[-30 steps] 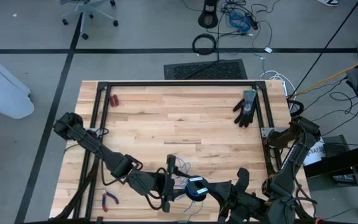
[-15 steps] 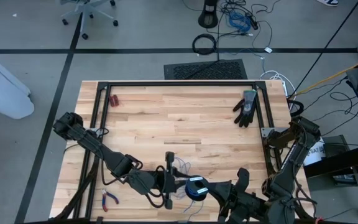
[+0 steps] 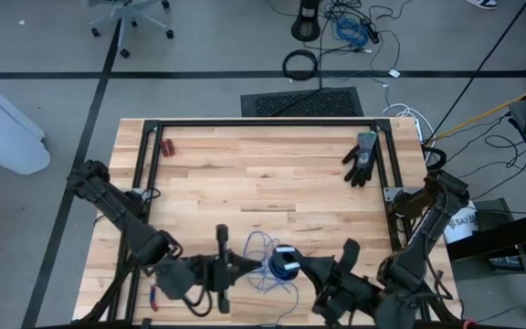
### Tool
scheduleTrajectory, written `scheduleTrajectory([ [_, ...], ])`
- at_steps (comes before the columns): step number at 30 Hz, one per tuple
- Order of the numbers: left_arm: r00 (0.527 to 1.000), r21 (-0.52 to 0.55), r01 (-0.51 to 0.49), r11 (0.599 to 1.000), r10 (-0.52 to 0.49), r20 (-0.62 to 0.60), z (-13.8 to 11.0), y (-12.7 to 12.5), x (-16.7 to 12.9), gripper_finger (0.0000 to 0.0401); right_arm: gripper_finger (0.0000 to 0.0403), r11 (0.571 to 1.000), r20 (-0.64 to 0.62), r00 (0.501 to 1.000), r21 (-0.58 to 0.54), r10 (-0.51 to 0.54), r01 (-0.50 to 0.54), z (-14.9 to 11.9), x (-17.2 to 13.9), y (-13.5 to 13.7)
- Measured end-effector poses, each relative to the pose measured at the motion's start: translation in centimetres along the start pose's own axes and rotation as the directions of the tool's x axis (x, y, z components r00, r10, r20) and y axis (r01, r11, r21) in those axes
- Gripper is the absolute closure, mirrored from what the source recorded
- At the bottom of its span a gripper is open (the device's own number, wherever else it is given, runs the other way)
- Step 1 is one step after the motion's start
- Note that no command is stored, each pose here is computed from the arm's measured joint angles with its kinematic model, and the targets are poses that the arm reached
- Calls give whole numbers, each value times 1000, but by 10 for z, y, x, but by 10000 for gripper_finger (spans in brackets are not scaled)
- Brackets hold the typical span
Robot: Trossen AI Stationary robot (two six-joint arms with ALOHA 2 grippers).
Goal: Coil cords
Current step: Uncoil the blue wire from the spool
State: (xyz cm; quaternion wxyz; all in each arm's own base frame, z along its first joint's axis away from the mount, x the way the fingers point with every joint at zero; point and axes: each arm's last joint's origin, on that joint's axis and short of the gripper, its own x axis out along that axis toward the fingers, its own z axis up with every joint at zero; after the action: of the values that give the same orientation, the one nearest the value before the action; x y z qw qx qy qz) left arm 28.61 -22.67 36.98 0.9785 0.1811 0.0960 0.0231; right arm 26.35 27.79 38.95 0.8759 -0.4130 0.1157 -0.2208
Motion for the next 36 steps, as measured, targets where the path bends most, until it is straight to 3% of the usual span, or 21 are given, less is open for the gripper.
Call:
scheduleTrajectory([
  [9, 999, -12, 30, 999, -29, 38, 5, -4, -7, 399, 403, 998, -84, 995, 46, -47, 51, -13, 32, -2],
  [15, 991, -13, 126, 992, -125, 44, -1, -1, 13, 399, 403, 994, -122, 989, 55, -86, 93, -16, 39, -4],
  [22, 990, -10, 144, 989, -144, -6, -18, 5, 45, 400, 403, 992, -104, 991, 85, -85, 94, -10, 27, -4],
  [30, 992, 17, 88, 996, -86, -87, -32, 14, 61, 400, 403, 998, -45, 998, 41, -43, 45, -2, 5, -2],
  [36, 969, 124, -114, 986, 138, -206, -44, 20, 60, 400, 403, 998, 48, 998, -29, 50, -49, 2, -14, 4],
])
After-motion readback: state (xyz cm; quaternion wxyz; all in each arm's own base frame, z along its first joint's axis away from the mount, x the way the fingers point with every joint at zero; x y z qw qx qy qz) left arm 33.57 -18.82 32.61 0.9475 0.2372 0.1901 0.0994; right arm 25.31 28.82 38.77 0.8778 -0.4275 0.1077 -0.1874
